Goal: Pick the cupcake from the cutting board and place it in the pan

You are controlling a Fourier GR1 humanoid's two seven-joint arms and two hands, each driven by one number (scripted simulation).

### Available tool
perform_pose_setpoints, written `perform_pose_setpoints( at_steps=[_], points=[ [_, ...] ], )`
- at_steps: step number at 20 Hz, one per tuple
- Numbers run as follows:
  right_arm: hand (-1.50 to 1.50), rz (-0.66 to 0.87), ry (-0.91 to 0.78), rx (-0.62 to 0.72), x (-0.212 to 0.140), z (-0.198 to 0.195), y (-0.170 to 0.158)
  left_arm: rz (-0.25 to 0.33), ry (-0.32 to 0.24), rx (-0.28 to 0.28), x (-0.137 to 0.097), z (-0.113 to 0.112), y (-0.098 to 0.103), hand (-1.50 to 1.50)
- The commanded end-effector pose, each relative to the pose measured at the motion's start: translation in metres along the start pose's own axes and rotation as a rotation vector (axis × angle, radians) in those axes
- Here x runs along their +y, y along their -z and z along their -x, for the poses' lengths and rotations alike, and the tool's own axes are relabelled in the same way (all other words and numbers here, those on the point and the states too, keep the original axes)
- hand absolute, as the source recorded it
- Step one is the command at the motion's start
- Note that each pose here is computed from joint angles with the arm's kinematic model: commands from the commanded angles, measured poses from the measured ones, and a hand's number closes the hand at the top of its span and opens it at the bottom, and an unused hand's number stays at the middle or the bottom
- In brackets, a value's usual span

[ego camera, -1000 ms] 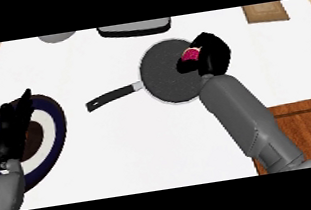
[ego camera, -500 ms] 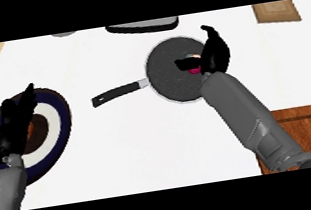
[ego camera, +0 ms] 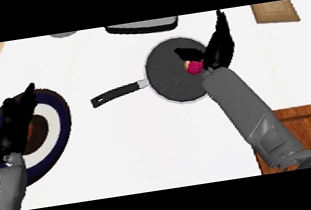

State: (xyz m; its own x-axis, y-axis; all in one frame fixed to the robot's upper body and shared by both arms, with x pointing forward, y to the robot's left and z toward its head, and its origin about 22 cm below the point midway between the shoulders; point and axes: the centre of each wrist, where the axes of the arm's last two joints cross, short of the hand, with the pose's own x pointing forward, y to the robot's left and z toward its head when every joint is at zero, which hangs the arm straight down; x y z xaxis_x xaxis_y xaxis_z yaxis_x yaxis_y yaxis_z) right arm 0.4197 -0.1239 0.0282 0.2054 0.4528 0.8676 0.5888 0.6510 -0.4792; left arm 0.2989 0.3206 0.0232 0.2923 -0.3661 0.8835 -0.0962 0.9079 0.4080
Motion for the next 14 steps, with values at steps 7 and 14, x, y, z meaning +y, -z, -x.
perform_pose_setpoints(
  at_steps=[7,14],
  points=[
    [-1.5,0.194,0.092,0.065,-0.003,0.012,0.003,-0.05,-0.005,0.051,0.015,0.023,-0.007,0.0],
    [-1.5,0.211,0.168,0.054,-0.027,0.047,-0.017,-0.111,0.0,0.114,0.025,0.025,-0.021,0.0]
  ],
)
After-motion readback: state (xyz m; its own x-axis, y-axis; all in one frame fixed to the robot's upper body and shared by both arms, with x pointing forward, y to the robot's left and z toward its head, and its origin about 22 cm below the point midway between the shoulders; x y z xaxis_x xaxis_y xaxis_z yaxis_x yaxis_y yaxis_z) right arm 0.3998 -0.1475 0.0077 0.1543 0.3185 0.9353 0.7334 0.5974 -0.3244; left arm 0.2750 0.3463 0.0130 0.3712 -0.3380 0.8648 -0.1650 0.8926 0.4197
